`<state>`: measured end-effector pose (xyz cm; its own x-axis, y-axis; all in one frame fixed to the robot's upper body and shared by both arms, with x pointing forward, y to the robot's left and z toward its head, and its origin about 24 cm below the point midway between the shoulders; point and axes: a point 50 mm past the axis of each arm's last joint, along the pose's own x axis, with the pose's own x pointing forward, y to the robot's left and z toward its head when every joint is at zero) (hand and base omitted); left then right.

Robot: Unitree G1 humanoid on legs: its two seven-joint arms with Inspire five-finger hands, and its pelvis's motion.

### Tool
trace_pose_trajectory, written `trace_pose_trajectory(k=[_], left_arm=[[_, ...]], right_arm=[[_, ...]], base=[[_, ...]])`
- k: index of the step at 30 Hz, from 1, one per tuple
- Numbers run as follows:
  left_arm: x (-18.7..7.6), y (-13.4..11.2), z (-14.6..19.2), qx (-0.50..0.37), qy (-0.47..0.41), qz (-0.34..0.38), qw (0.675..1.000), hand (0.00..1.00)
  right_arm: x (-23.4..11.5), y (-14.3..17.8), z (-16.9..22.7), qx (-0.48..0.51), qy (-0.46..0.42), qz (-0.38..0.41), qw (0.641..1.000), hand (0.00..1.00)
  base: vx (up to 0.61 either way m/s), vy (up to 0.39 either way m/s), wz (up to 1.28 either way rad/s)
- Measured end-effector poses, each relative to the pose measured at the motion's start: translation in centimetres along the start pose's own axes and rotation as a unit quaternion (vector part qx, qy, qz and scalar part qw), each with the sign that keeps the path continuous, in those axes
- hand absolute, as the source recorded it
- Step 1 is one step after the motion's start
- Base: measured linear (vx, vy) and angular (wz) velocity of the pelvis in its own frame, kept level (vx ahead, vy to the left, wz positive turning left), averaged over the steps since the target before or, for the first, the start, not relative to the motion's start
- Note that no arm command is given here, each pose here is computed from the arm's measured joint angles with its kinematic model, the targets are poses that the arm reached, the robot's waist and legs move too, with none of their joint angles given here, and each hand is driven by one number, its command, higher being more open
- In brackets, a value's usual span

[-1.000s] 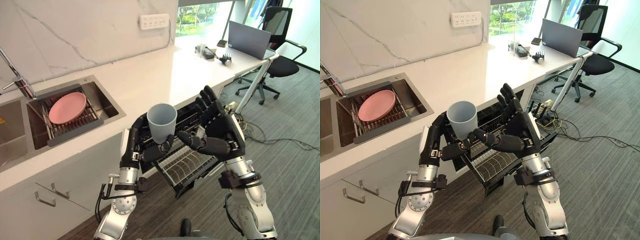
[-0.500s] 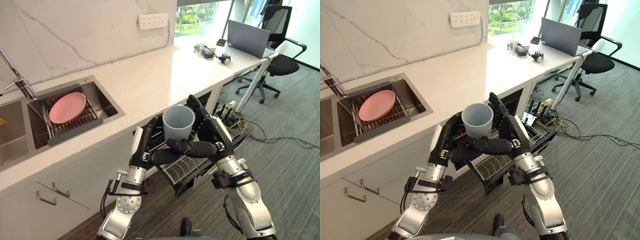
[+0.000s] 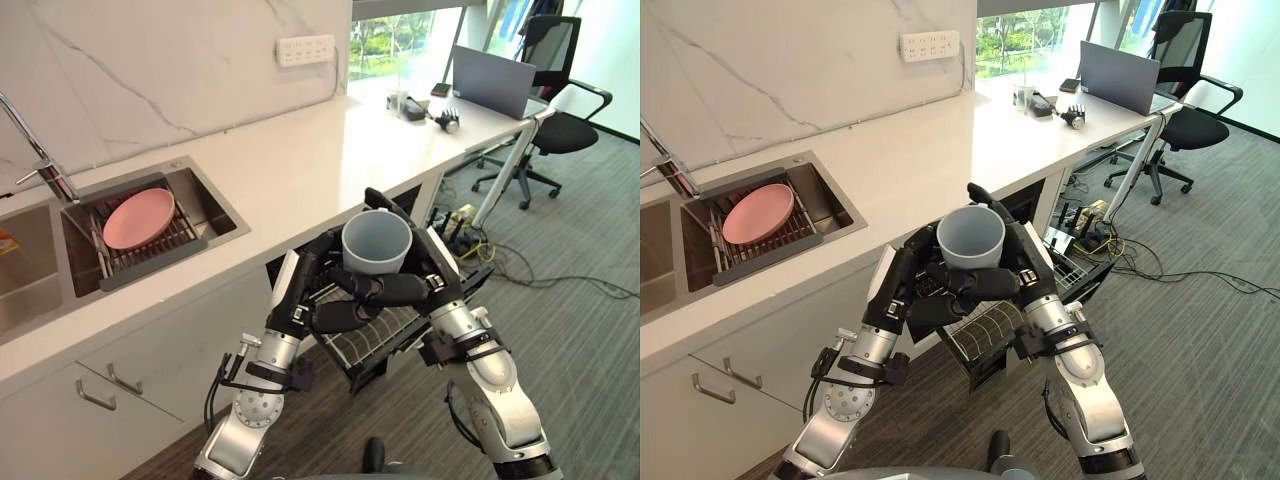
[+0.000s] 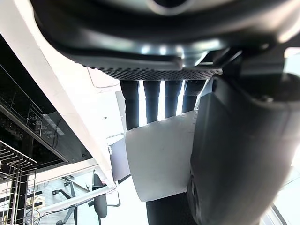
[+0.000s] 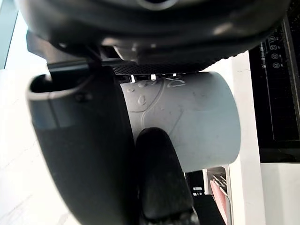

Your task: Walk over to the sink, pick up the cup, carry it to the dishwasher, place the cup inside the dishwasher, then close the dishwasher door

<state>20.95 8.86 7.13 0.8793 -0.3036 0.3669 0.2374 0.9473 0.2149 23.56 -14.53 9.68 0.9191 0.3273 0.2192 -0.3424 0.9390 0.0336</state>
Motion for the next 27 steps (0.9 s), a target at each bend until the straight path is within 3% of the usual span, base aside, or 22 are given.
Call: trace_pose_trajectory(k=[8,9,14,19,27], left_arm=[[0.0,-0.1,0.2,-0.011,-0.003,0.008,1.000,0.00],[0.0,-0.1,0.3,-0.013,-0.004,0.011,1.000,1.00],[0.2,-0.5,0.6,-0.023,-0.011,0.019,0.999,1.00],[0.3,-1.4,1.6,-0.041,-0.034,0.011,0.999,1.00],[-0.8,0.8,0.6,-0.065,0.000,0.111,0.992,1.00]], right_arm=[[0.3,-0.4,0.3,-0.019,-0.006,-0.015,1.000,0.00],[0.4,-0.4,0.4,-0.019,-0.010,-0.017,1.000,0.00],[0.7,0.4,0.5,0.009,-0.029,-0.041,0.999,0.00],[1.0,1.0,0.0,0.118,-0.048,-0.103,0.986,0.00],[-1.3,-1.8,-2.4,0.253,-0.049,-0.231,0.938,0.00]], base=[[0.00,0.000,0.00],[0.00,0.000,0.00],[0.01,0.007,0.01],[0.00,0.000,0.00],[0.01,0.007,0.01]])
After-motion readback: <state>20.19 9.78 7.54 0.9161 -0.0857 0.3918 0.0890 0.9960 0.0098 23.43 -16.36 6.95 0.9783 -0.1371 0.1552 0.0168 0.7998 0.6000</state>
